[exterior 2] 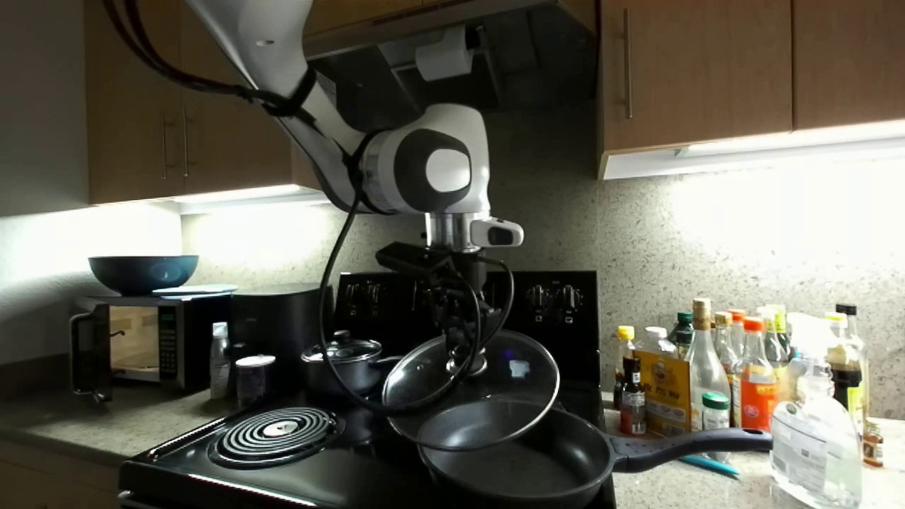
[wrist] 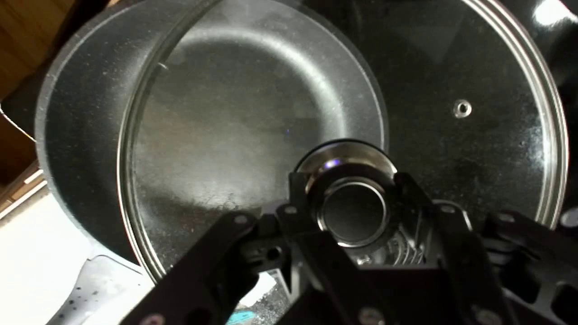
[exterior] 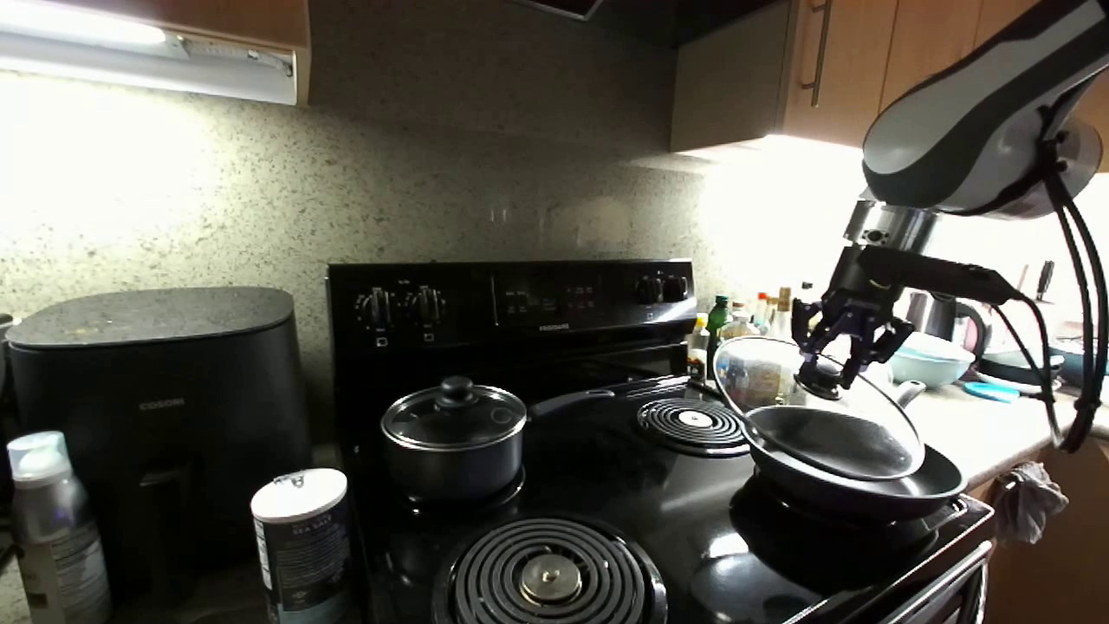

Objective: Put the lid on the pot, then put the lid on the stove

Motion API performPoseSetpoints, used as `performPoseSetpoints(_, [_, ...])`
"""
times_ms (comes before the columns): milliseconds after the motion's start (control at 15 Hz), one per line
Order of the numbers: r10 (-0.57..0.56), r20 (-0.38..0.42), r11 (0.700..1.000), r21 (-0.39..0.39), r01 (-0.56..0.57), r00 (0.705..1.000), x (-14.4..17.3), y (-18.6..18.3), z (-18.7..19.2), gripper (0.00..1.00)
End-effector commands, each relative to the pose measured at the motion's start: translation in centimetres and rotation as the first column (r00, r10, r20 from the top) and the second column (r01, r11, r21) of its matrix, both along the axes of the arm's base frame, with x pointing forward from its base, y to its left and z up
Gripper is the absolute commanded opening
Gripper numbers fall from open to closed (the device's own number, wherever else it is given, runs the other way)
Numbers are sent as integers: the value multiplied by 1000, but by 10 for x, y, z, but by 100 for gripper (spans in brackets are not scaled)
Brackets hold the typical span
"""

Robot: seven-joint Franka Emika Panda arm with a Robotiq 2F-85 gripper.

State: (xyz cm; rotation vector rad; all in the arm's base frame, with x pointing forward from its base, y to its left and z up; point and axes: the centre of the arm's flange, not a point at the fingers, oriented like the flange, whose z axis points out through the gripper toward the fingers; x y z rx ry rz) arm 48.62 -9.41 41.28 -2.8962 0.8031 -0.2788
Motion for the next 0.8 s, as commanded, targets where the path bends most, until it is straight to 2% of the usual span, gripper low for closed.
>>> performPoseSetpoints(0, [-172, 26, 981, 91, 169, 985, -12, -42, 5, 25])
performPoseSetpoints(133, [-199, 16, 971, 138, 195, 980, -14, -48, -2, 25])
performPoseSetpoints(200, [-164, -2, 982, 92, 164, 986, -13, -49, -7, 50])
performPoseSetpoints(467, [-180, -9, 977, 113, 180, 984, -13, -49, -11, 50])
performPoseSetpoints(533, [-180, -9, 977, 113, 180, 984, -13, -49, -11, 25])
performPoseSetpoints(733, [-217, 14, 970, 112, 214, 976, -8, -51, -11, 25])
